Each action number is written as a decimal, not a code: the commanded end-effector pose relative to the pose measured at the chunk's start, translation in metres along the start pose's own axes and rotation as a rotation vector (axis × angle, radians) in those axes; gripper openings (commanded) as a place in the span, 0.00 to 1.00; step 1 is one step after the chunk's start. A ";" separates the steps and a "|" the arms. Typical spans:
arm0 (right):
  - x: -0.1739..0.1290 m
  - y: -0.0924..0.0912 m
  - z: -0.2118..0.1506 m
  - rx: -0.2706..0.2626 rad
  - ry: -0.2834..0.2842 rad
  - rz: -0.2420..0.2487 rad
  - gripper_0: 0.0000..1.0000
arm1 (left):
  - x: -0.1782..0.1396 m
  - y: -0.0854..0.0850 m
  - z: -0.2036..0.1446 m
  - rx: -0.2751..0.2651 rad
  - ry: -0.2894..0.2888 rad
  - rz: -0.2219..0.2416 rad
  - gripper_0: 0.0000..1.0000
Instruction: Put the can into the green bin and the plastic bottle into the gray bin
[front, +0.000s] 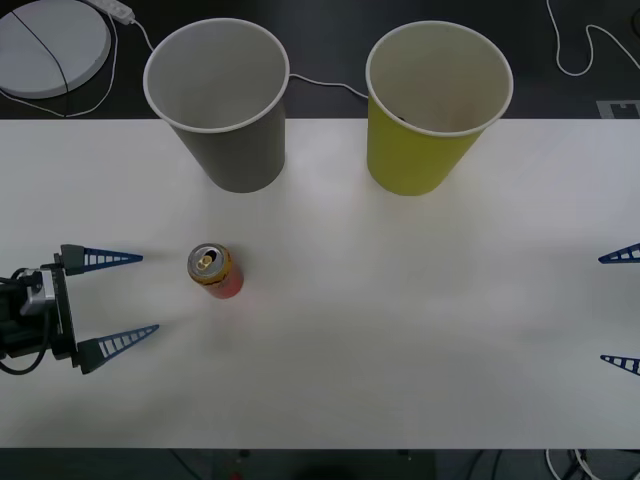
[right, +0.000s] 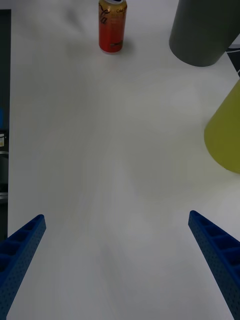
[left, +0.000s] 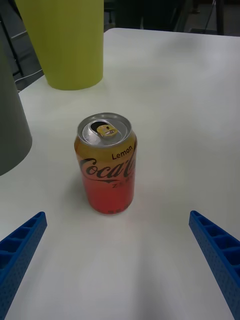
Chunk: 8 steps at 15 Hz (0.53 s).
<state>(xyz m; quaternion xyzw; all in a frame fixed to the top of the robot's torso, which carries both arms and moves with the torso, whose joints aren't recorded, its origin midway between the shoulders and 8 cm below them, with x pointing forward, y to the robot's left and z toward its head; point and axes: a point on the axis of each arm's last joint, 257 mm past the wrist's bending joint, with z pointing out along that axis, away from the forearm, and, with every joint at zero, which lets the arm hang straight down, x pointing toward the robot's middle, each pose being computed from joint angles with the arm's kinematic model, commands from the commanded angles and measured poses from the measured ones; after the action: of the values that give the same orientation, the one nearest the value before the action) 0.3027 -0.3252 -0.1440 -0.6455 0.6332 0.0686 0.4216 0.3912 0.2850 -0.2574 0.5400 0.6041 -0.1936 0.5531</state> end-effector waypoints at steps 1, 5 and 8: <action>0.000 0.000 0.000 0.000 0.000 0.000 1.00 | 0.003 -0.002 0.017 -0.036 -0.032 -0.044 1.00; 0.000 0.000 0.000 0.000 0.000 0.000 1.00 | 0.007 0.001 0.034 -0.071 -0.048 -0.073 1.00; 0.000 0.000 0.000 0.000 0.000 0.000 1.00 | 0.006 0.002 0.047 -0.092 -0.062 -0.091 1.00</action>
<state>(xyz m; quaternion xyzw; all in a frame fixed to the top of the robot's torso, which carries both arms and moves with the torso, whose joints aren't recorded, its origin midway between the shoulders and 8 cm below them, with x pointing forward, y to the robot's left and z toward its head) 0.3027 -0.3252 -0.1440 -0.6455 0.6332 0.0686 0.4216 0.4143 0.2523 -0.2758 0.4827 0.6185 -0.2060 0.5848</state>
